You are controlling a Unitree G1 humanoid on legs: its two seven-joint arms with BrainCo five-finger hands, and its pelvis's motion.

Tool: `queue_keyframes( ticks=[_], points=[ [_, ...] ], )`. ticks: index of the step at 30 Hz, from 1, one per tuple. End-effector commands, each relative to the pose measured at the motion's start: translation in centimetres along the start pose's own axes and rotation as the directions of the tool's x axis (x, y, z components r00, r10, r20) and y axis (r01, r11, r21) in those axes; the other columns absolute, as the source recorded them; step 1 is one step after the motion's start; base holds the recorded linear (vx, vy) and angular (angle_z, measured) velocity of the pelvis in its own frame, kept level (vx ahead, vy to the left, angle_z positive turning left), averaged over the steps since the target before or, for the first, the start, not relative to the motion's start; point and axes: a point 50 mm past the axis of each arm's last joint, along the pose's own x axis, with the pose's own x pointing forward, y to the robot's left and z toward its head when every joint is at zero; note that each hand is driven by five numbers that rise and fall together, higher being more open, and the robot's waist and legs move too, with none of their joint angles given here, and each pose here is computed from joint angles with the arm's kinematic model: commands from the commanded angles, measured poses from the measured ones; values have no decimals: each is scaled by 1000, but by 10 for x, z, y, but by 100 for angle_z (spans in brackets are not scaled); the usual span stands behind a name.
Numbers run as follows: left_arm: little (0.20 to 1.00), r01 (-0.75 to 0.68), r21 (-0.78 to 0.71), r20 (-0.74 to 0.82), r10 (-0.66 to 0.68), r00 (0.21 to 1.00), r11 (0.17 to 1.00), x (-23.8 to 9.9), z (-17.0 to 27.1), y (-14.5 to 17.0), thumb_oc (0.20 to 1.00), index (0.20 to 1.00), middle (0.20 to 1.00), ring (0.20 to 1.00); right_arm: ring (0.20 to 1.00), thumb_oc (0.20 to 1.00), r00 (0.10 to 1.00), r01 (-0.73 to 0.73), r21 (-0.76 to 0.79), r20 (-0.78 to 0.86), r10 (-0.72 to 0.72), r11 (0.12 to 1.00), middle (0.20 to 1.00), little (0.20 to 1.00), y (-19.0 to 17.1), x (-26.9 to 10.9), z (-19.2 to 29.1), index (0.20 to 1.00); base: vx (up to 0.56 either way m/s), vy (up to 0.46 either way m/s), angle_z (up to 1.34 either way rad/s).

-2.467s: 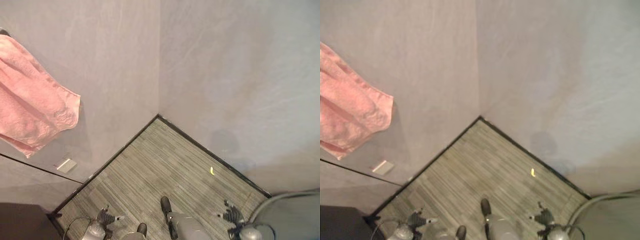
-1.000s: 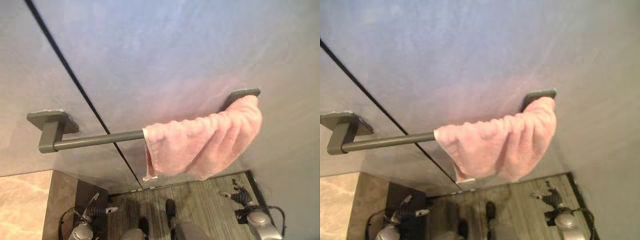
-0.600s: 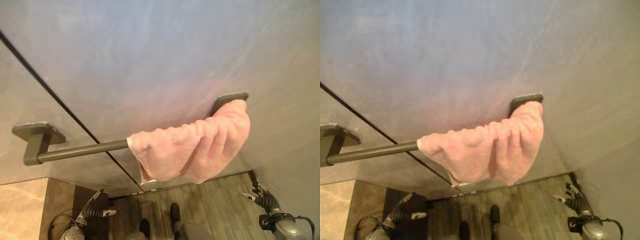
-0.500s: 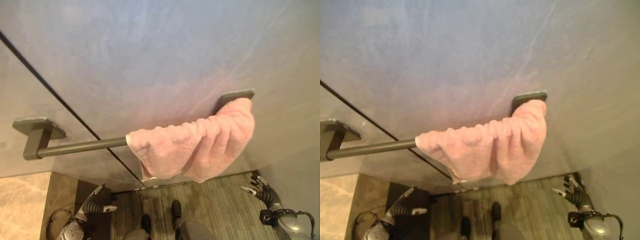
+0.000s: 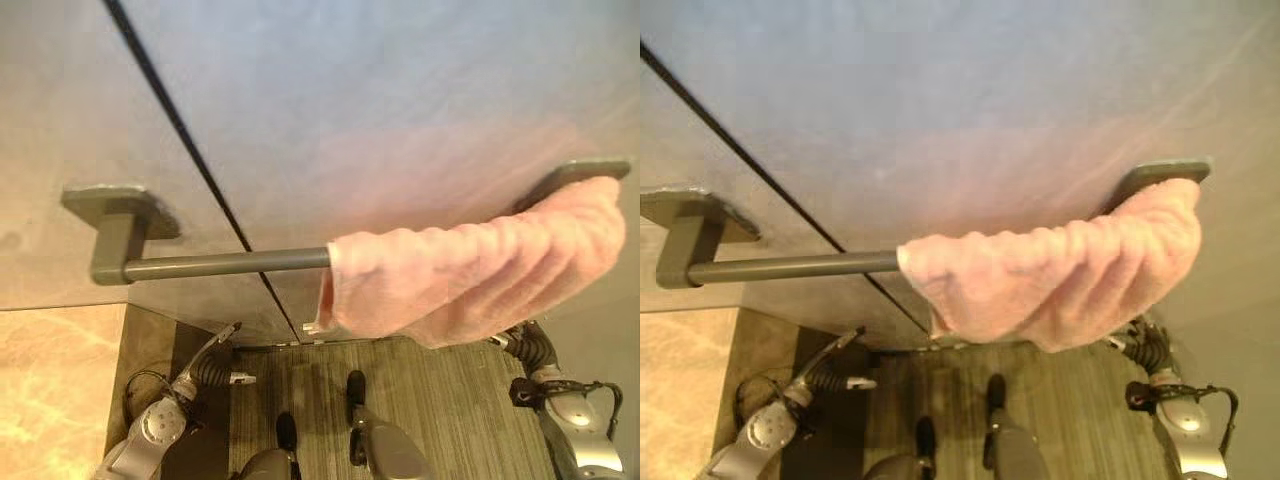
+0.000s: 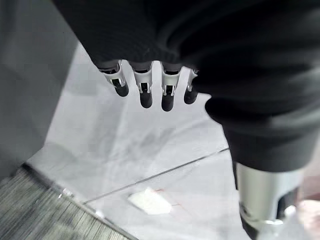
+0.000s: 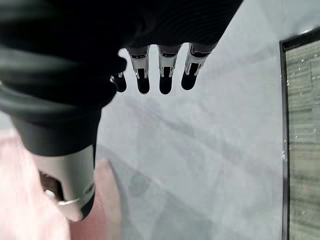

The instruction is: Put brush and paste in cup on sink, flatten towel.

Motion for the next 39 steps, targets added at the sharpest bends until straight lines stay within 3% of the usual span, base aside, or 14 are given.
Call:
queue_keyframes(
  ticks=[1, 13, 24, 31, 36, 39],
  points=[
    [1000, -41, 101, 48, 36, 998, 994, -4, 3, 28, 1000, 1000, 1000, 1000, 1000, 1000, 995, 19, -24, 96, -17, 1000, 1000, 1000, 4, 8, 17, 1000, -82, 59, -7],
    [1000, -109, 18, 31, 108, 994, 994, -22, -1, 46, 1000, 1000, 1000, 1000, 1000, 1000, 989, -41, -97, 141, 54, 994, 1000, 1000, -2, 15, 36, 1000, -57, -71, -20],
    [1000, -36, -88, 107, 45, 993, 996, -17, 15, 35, 1000, 1000, 1000, 1000, 1000, 1000, 962, -127, 20, 246, 119, 992, 1000, 1000, -13, 17, 65, 1000, -32, -123, 12],
    [1000, 28, -201, 223, 18, 975, 979, -8, 39, 32, 1000, 1000, 1000, 1000, 1000, 1000, 919, -291, 20, 285, 273, 957, 1000, 1000, 4, 29, 87, 1000, -18, -28, 2],
    [1000, 107, -237, 318, -27, 948, 966, 7, 62, 24, 1000, 1000, 1000, 1000, 1000, 1000, 832, -475, -62, 293, 471, 878, 1000, 1000, 41, 45, 112, 1000, -1, -4, -1],
    [1000, 116, -241, 322, -33, 946, 964, 9, 64, 23, 1000, 1000, 1000, 1000, 1000, 1000, 821, -489, -77, 295, 488, 869, 1000, 1000, 45, 46, 116, 1000, 0, 0, 0]
  ],
)
